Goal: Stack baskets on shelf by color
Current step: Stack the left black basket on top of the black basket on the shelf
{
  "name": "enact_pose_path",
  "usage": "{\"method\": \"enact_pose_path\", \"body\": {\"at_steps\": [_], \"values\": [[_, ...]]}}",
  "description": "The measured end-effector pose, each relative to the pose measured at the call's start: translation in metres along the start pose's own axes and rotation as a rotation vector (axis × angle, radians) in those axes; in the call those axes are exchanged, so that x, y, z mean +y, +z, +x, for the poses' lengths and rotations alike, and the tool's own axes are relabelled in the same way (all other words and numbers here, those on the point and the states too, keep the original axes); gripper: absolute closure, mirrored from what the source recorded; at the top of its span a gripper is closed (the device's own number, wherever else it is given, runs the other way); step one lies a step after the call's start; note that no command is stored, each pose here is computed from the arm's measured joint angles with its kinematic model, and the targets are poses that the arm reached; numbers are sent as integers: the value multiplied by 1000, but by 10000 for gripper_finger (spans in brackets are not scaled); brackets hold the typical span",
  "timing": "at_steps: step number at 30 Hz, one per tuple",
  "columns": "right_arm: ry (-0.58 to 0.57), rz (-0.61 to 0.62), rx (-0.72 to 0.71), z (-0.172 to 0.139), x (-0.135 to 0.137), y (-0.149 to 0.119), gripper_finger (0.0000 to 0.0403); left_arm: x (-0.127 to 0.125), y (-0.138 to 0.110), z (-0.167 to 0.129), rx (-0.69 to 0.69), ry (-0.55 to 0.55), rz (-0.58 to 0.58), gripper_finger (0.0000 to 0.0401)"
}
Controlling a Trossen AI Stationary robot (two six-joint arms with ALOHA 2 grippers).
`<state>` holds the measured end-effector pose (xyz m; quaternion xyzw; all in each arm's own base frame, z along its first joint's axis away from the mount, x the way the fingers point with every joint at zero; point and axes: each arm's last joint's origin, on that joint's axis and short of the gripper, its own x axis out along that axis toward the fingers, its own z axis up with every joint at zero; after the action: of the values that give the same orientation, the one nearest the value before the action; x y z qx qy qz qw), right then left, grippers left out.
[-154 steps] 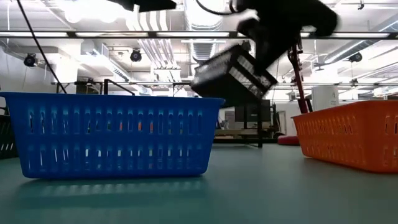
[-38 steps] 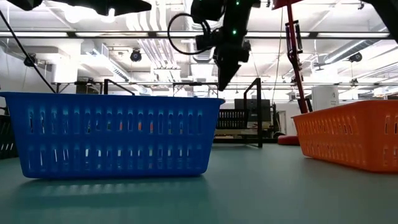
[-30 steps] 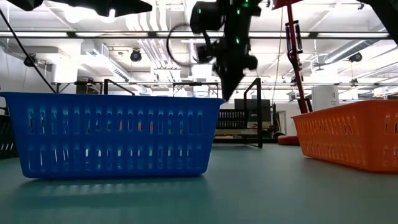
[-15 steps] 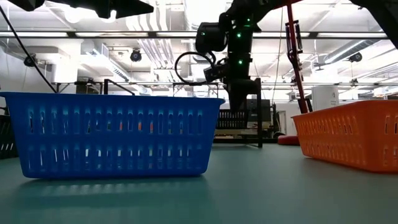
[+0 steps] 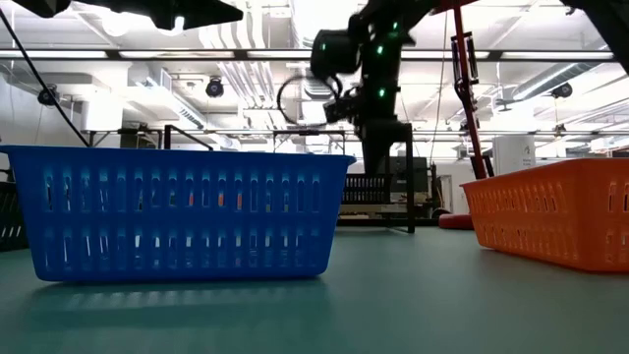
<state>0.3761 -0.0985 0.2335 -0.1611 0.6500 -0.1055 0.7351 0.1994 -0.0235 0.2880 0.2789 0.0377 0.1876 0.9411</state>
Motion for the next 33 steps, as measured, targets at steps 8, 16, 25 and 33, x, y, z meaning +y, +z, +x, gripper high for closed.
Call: {"method": "enact_pose_path", "body": {"at_steps": [8, 16, 25, 33], "values": [[118, -104, -207, -55, 67, -2, 394, 1, 5, 2, -50, 27, -102, 401], [142, -217, -472, -82, 142, -37, 394, -12, 4, 11, -93, -98, -413, 401], [46, -241, -825, -90, 168, -82, 394, -60, -6, 25, 92, -216, -861, 401], [41, -269, -1066, -80, 159, -116, 394, -91, -8, 28, 612, -160, -1125, 401]]}}
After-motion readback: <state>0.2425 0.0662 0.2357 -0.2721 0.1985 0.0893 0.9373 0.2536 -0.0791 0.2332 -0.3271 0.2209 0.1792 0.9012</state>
